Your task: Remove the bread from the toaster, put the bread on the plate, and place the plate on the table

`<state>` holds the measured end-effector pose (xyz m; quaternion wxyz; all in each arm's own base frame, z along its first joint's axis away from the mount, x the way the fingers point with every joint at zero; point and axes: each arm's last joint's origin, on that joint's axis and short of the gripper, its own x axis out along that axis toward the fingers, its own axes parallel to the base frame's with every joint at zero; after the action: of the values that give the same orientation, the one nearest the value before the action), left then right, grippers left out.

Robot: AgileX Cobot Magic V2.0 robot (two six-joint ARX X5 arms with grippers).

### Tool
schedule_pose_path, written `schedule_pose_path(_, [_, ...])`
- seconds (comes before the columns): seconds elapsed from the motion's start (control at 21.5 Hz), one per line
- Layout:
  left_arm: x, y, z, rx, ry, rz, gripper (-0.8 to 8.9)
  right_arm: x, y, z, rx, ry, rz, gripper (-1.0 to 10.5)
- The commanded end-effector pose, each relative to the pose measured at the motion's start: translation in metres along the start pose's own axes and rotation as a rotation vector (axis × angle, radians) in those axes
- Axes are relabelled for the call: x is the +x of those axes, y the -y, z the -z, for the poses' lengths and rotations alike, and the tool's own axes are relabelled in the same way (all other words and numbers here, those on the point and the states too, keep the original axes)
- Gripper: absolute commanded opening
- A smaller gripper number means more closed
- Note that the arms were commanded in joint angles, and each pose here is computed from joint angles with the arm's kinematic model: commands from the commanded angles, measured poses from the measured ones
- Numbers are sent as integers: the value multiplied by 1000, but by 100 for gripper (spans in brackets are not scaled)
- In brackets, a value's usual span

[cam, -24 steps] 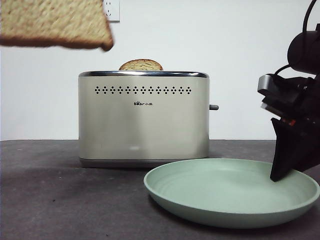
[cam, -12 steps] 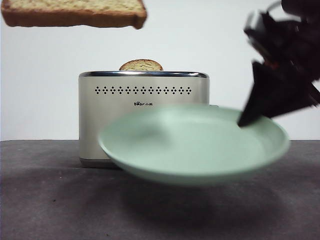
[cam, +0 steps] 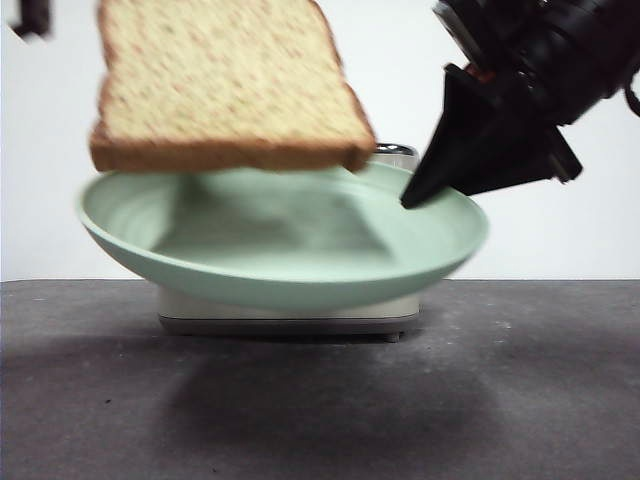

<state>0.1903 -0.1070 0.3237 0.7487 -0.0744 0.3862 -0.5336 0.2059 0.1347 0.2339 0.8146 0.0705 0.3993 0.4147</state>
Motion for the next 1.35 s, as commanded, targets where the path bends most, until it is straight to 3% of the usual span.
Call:
schedule_pose_path(0.05, [18,-12,-6,3,-32,33,4,3,-5,-3,20,16,-25,4])
schedule_pose_path(0.28, [56,-39,-5,-66,-132,69,11,4,-5,-3,28,21,-14,4])
schedule_pose_path(0.51, [72,-54,-1,-118,-182,63,264,4,-5,-3,30,15,-12,4])
schedule_pose_path(0.84, [72,-45,-10,-69,-175,69,291,4,-4,2,47,-25,1,4])
schedule_pose_path(1.21, [65,-12,-40,122,-215,-124,291,4,-3,4,51,-48,7,4])
schedule_pose_path(1.35, [54,1,-56,157,-196,-146,290,5,-2,4,51,-43,33,4])
